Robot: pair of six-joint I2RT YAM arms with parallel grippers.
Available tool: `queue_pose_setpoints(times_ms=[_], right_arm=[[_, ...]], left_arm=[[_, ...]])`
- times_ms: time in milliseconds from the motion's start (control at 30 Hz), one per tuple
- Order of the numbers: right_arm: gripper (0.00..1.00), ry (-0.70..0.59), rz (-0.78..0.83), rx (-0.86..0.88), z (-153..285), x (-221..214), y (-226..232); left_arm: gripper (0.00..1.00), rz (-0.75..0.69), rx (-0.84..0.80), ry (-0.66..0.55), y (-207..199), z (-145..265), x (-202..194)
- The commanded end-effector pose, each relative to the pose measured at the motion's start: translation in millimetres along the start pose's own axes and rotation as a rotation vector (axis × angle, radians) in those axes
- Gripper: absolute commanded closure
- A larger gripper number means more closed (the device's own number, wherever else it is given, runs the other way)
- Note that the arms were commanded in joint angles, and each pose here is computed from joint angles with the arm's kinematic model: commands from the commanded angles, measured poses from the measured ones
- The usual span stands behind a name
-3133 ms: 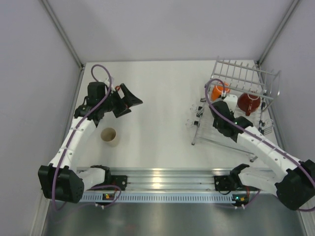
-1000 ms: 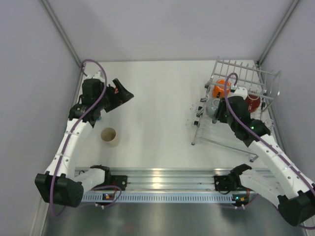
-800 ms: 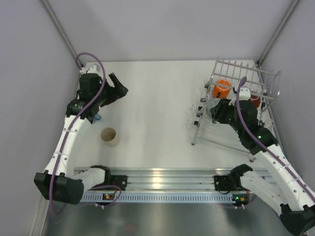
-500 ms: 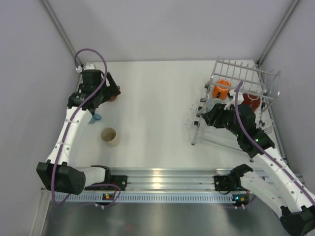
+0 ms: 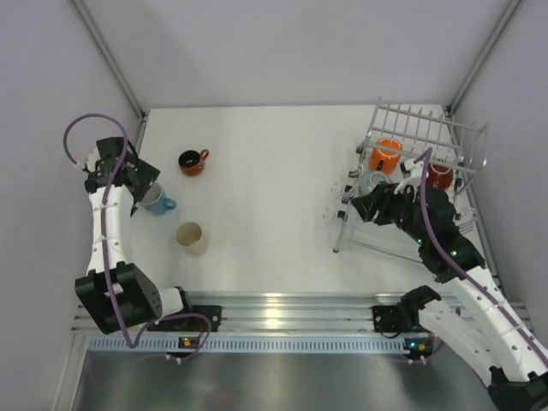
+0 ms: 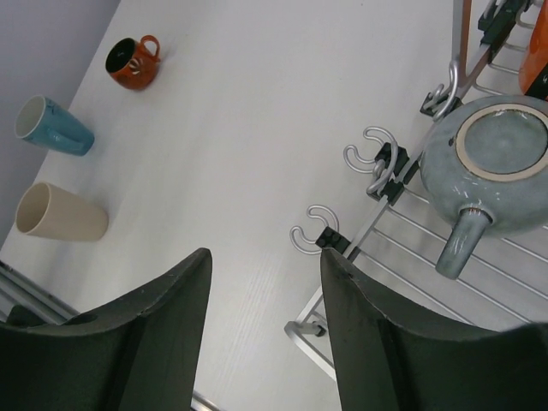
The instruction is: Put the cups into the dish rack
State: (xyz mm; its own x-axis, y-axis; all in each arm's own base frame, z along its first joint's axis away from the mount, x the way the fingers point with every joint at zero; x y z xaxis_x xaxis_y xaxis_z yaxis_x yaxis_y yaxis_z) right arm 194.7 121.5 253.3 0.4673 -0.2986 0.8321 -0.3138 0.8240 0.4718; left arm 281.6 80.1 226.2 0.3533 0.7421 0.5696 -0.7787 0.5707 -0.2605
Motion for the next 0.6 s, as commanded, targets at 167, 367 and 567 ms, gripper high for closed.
queue_pose_setpoints(times_ms=[167, 367, 567], right_arm=[[0.44, -0.072, 0.04, -0.011, -3.4, 12.7, -3.1], [0.44, -0.041, 0.048, -0.012, -8.8, 5.9, -5.7], [0.44, -0.047, 0.059, -0.028, -8.1, 6.2, -8.4]], left_arm=[[0.02, 0.288, 0.165, -0.016, 32.1, 0.1, -4.7], [0.08, 0.312, 0.196, 0.097, 31.9, -22.2, -23.8], [0.26, 0.317, 0.277, 0.169, 37.9, -46.3, -39.2]])
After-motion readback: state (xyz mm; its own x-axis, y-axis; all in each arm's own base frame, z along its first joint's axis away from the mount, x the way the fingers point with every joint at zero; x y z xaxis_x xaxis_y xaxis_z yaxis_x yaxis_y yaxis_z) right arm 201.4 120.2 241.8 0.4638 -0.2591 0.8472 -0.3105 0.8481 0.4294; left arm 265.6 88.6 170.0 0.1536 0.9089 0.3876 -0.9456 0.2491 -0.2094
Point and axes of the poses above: each gripper's point midway between its finger pads, its own z axis back along the fingers, its own y axis along the line the jaws close on, x = y × z, the point moved 5 cm from there along z, back along the fingers, and after that the axes turned 3 degrees about -z, right-handed, at the moved point
